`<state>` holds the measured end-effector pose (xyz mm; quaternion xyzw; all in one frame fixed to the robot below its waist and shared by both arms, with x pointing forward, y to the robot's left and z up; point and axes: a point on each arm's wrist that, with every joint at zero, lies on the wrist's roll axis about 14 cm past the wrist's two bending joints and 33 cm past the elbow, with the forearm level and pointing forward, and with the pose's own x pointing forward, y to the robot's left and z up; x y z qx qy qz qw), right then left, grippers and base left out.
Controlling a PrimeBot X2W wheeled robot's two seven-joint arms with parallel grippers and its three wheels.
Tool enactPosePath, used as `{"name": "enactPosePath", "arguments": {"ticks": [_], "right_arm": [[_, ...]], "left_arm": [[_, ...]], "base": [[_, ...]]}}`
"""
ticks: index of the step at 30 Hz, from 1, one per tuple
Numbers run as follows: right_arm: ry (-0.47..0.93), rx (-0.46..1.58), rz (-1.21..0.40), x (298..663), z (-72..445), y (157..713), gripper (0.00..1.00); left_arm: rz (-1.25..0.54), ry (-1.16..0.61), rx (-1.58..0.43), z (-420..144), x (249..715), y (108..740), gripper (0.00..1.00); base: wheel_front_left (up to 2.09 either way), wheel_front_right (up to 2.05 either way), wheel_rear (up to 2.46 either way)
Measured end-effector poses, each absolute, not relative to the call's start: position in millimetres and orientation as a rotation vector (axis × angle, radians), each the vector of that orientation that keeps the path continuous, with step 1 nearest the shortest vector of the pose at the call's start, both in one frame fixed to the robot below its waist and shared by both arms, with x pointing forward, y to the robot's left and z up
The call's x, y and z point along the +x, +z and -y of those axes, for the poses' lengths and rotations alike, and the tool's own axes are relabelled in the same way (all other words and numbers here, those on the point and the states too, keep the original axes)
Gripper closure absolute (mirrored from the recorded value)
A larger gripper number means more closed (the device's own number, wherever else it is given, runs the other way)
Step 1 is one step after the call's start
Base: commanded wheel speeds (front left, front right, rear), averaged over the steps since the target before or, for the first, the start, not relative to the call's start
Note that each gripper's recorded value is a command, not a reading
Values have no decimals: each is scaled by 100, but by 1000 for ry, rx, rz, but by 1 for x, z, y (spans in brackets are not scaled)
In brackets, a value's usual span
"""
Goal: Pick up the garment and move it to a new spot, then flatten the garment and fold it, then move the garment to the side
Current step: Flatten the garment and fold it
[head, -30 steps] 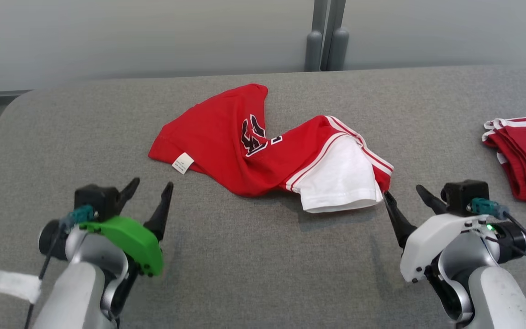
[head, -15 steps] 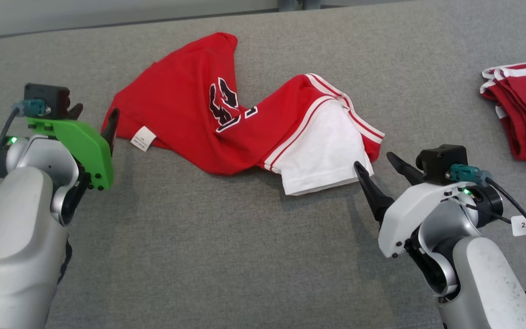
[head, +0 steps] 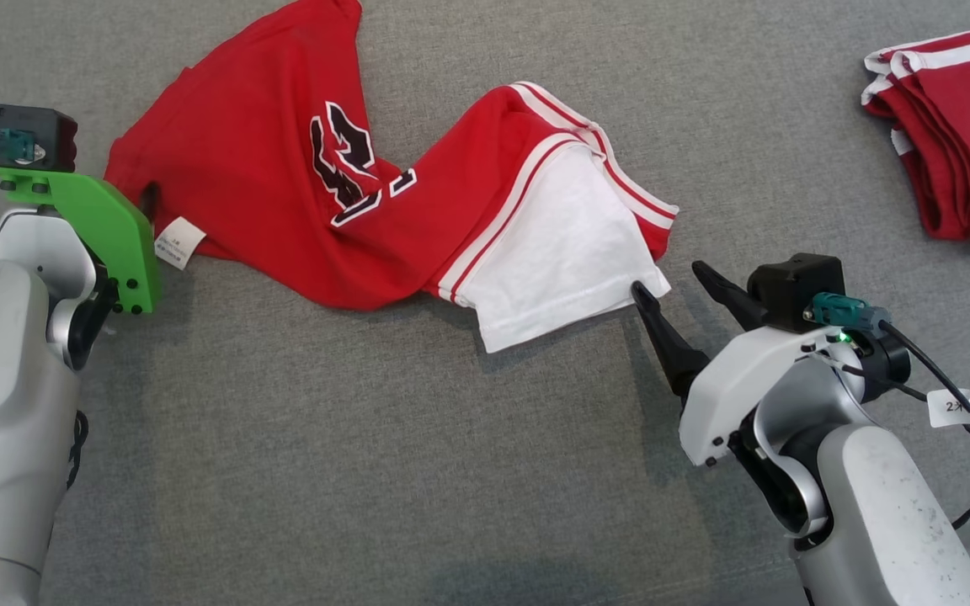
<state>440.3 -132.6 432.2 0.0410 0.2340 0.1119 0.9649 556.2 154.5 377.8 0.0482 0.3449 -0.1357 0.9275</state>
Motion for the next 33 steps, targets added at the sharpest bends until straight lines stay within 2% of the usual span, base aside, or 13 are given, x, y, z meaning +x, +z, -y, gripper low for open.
{"name": "enactPosePath", "arguments": {"ticks": [2, 6, 8, 10, 11, 12, 13, 25, 33], "right_arm": [[225, 81, -480, 440, 133, 430, 0], [230, 78, -482, 442, 131, 428, 0], [240, 73, -478, 442, 128, 430, 0], [242, 72, -476, 441, 127, 431, 0], [242, 72, -476, 441, 127, 432, 0], [241, 71, -476, 441, 128, 432, 0], [239, 71, -475, 440, 128, 432, 0], [235, 155, -472, 427, 128, 438, 0], [216, 225, -318, 433, 135, 472, 0]], "left_arm": [[-722, -279, 99, -154, 556, 373, 24], [-713, -271, 99, -155, 558, 374, 38], [-697, -276, 105, -155, 556, 376, 51], [-700, -282, 107, -154, 555, 376, 57], [-701, -284, 104, -153, 554, 376, 70], [-699, -288, 106, -151, 555, 376, 93], [-694, -292, 106, -150, 555, 377, 100], [-683, -288, 95, -146, 550, 379, 100], [-678, -291, 74, -139, 541, 381, 100]], "base": [[0, 0, 0], [0, 0, 0], [0, 0, 0], [0, 0, 0], [0, 0, 0], [0, 0, 0], [0, 0, 0], [0, 0, 0], [0, 0, 0]]}}
